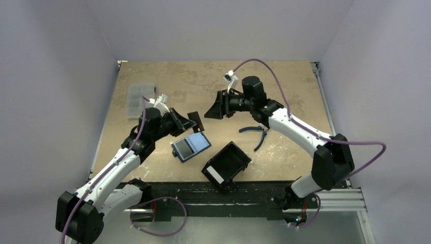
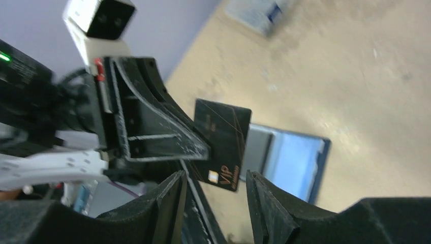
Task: Put the credit cards into the card holder
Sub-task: Insert the credit card into the card holder.
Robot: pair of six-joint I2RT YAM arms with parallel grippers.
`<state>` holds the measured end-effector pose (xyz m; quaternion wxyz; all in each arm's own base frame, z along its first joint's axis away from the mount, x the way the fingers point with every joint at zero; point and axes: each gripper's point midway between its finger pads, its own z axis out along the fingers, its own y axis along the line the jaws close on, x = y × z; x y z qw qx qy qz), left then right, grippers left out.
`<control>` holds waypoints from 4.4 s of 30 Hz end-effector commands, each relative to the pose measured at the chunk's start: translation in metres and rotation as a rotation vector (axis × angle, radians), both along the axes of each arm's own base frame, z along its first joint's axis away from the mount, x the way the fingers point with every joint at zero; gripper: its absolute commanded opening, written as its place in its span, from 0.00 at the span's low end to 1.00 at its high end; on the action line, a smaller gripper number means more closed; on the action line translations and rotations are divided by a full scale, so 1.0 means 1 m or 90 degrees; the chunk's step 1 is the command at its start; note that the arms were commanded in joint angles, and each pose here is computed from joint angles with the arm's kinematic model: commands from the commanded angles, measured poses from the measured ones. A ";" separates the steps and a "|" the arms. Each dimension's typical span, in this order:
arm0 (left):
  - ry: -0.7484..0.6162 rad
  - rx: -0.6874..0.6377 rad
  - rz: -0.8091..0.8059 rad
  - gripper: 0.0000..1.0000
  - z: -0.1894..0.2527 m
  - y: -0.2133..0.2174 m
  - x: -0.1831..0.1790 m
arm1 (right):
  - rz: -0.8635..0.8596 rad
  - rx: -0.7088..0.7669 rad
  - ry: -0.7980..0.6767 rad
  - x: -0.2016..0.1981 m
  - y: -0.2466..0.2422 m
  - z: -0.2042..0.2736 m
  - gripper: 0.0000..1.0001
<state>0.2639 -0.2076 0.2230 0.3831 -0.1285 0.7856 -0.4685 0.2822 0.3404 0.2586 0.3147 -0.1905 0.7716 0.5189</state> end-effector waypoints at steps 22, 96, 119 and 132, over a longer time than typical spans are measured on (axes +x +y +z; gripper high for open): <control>0.286 0.226 0.072 0.00 -0.150 0.051 -0.041 | 0.164 -0.210 0.124 -0.044 0.053 -0.168 0.31; 0.299 0.001 0.092 0.00 -0.189 0.048 -0.028 | 0.067 -0.295 0.135 -0.002 0.040 -0.244 0.11; 0.220 0.001 0.052 0.00 -0.187 0.042 -0.020 | 0.073 -0.299 0.143 -0.004 0.040 -0.250 0.10; 0.206 -0.011 0.046 0.00 -0.189 0.039 -0.013 | 0.077 -0.300 0.149 -0.004 0.041 -0.254 0.10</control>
